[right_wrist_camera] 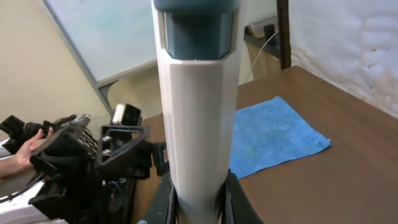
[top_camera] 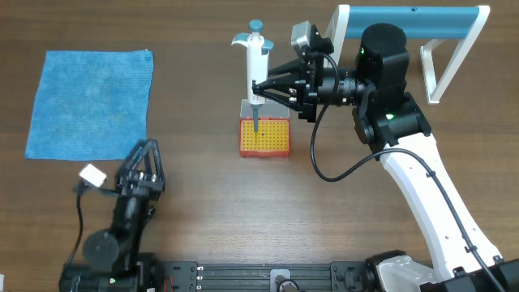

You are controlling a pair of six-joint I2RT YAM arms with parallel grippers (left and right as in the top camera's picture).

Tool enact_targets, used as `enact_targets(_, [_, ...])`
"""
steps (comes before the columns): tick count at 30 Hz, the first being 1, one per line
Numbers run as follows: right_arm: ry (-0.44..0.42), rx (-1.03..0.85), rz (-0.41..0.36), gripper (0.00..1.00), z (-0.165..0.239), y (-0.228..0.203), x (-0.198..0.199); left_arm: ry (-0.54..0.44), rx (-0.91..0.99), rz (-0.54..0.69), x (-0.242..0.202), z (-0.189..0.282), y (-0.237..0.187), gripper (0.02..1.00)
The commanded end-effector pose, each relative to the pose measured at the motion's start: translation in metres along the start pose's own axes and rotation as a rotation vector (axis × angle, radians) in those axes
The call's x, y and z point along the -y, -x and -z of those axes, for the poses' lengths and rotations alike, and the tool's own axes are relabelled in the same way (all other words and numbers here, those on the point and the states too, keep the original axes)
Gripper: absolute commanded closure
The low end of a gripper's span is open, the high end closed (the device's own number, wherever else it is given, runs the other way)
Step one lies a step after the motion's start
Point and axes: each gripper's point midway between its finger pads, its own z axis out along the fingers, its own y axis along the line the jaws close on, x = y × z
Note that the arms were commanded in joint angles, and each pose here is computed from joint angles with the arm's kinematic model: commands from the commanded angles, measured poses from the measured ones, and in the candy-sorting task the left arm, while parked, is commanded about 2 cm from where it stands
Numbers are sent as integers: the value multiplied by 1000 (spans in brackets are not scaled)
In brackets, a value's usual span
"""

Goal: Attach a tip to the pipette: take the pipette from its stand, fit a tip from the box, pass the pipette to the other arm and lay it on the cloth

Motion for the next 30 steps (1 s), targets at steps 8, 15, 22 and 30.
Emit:
enact_targets(8, [112,-6,11,925,-9,10,-34,-233,-280,-135,82,-9,-21,23])
enact_targets(15, [121,-9,-6,925,-10,9,-36,-384,-636,-230,138,-65,-24,23])
enact_targets(22, [176,-18,-24,925,-9,8,-45,-598,-1154,-29,157,-102,-25,20])
enact_targets(30, [176,-21,-72,925,-9,9,-45,-790,-1184,-158,181,-110,-50,20])
